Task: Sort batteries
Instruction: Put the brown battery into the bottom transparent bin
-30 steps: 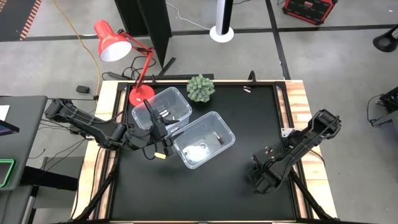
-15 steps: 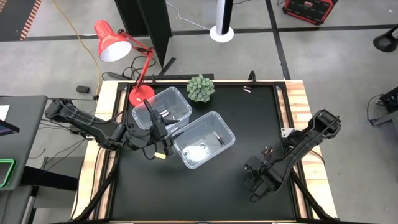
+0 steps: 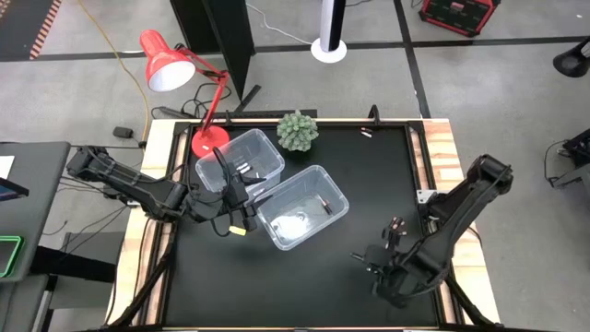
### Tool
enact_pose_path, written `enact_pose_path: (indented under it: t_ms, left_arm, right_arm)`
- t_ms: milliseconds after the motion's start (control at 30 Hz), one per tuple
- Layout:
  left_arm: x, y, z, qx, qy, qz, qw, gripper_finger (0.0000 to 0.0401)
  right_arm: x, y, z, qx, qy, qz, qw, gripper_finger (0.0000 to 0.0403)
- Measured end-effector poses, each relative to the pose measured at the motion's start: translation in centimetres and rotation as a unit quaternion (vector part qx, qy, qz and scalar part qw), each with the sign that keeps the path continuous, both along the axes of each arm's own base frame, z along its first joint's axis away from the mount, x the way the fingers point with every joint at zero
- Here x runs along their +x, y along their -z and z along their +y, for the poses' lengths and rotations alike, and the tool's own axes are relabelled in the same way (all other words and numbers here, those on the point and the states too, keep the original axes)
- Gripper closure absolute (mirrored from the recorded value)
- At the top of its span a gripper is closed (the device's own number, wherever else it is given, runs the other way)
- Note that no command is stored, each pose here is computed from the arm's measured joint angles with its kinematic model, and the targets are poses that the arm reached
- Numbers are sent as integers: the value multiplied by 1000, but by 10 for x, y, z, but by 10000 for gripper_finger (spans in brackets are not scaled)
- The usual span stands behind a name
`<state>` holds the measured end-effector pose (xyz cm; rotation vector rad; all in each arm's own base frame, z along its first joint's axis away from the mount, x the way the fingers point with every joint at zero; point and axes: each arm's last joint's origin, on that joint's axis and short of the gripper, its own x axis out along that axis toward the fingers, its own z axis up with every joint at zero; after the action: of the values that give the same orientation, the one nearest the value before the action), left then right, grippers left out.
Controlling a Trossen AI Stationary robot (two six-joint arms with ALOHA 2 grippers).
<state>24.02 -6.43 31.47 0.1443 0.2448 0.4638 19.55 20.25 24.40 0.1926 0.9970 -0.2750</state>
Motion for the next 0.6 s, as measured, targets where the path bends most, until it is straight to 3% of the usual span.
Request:
enact_pose_path:
  t_ms: [167,267,467,600]
  left_arm:
    - [0,0,0,0,0,0,1000,182]
    - [0,0,0,0,0,0,1000,182]
    - [0,0,0,-1,0,-1,1000,182]
    - [0,0,0,-3,-1,-2,1000,182]
  right_arm:
    - [-7,-28,0,-43,-22,-130,990,378]
    - [-2,-37,-7,-82,-23,-170,982,378]
    - [36,-46,-47,-153,-5,-171,973,378]
    - [64,-44,-80,-167,2,-145,975,378]
